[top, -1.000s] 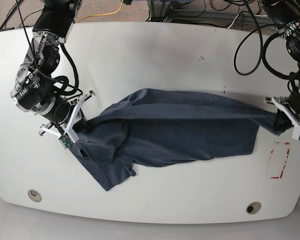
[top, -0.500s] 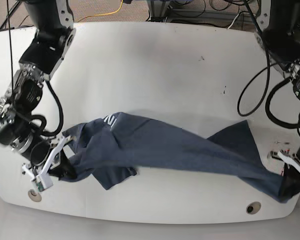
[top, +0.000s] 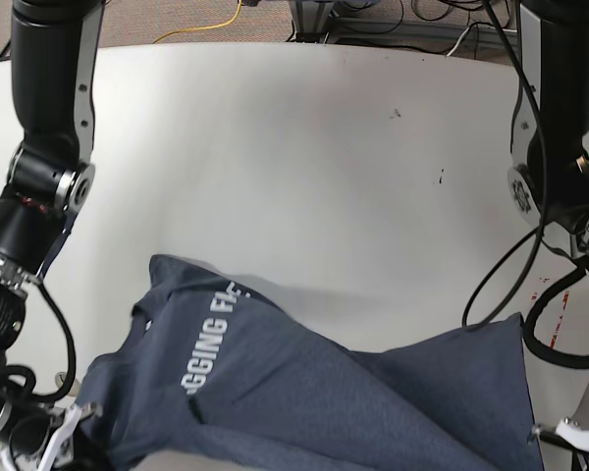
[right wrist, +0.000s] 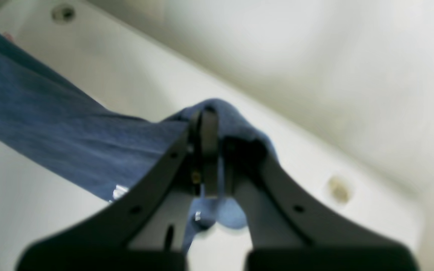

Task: Layout the t-shirt on the table in an organized manner, then fold the t-shirt properly
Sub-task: 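Lift the shirt with both grippers and stretch it between them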

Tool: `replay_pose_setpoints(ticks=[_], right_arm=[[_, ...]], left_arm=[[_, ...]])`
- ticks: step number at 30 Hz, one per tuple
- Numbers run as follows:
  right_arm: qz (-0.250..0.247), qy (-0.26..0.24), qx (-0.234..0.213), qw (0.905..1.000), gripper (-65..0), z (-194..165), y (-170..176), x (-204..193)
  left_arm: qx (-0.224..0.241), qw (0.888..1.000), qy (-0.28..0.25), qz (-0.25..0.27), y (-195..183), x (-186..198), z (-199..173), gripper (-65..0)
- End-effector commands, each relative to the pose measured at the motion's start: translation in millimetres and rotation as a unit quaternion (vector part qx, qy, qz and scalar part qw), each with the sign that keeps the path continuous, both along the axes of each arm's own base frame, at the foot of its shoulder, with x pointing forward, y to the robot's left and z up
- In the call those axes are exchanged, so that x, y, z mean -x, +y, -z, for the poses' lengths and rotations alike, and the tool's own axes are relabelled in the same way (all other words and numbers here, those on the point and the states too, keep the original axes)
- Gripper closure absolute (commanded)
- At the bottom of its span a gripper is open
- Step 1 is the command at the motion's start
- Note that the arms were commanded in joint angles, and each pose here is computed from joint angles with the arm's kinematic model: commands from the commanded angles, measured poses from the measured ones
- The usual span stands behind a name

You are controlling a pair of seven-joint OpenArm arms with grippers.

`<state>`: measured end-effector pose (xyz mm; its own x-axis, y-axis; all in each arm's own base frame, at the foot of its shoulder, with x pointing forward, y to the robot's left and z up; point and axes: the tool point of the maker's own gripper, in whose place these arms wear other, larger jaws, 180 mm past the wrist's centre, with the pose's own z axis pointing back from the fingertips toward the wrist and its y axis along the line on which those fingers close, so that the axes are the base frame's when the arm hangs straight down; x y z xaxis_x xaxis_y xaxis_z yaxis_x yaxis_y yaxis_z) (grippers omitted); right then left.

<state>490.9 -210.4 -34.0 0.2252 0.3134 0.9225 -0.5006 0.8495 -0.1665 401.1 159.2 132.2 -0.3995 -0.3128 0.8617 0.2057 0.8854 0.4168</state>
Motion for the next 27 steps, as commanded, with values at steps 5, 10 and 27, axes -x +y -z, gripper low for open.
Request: replay_pose_setpoints(ticks=[5, 10, 27], right_arm=[[0.021, -0.091, 0.033, 0.9951, 0.0, -122, -26, 0], [0.038, -0.119, 0.064, 0.9901, 0.0, -174, -38, 9], [0.03, -0.069, 0.053, 0.9958, 0.0, -137, -68, 24]], left_arm=[[0.013, 0.996, -0.089, -0.001, 4, 18, -91, 0.0], [0.039, 0.995, -0.093, 0.006, 17, 13, -129, 0.0], [0.059, 0.998, 0.015, -0.014, 44, -29, -62, 0.0]])
